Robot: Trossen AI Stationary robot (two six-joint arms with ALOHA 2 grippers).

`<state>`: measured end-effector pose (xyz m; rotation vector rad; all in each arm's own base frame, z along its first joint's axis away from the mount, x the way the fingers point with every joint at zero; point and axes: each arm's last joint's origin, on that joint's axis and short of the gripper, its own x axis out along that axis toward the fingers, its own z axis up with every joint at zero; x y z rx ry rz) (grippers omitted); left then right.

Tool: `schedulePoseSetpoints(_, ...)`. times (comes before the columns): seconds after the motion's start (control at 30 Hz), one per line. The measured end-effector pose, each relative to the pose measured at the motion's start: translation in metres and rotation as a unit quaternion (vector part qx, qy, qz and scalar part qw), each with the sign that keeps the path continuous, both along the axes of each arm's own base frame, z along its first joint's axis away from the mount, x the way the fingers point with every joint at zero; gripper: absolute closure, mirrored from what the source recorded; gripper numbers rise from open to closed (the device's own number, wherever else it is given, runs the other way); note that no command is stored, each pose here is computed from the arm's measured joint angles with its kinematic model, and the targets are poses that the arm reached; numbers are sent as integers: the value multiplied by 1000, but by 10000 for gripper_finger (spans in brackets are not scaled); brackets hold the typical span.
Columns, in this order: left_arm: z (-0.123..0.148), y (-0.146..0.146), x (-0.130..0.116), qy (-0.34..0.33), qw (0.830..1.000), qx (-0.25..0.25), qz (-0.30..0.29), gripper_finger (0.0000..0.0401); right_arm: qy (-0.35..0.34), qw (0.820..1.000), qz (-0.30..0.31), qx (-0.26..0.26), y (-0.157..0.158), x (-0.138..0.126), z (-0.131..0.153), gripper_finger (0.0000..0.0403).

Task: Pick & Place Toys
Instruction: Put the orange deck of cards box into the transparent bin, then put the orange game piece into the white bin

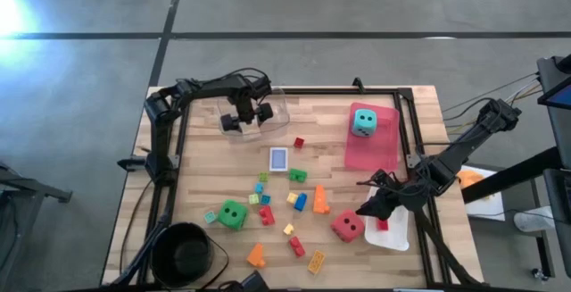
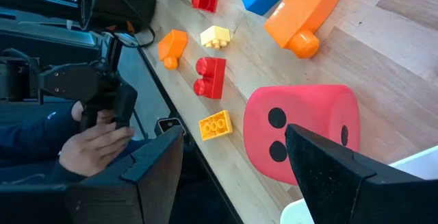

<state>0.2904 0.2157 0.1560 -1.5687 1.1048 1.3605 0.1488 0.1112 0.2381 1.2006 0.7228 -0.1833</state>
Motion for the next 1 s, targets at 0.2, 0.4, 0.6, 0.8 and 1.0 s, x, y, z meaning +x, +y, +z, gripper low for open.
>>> schedulePoseSetpoints(0.2,0,0,0,0,1000,3,-1,70,0,1000,0,0,0,0,0,151)
schedulePoseSetpoints(0.4,0,0,1,-4,1000,6,-1,13,0,1000,0,0,0,0,0,151)
schedulePoseSetpoints(0.6,0,1,2,-11,1000,6,3,2,0,1000,0,0,0,0,0,151)
schedulePoseSetpoints(0.8,7,0,2,-33,999,-2,-3,2,0,1000,0,0,0,0,0,151)
schedulePoseSetpoints(1.0,35,-4,-4,-57,998,21,4,5,0,1000,0,0,0,0,0,151)
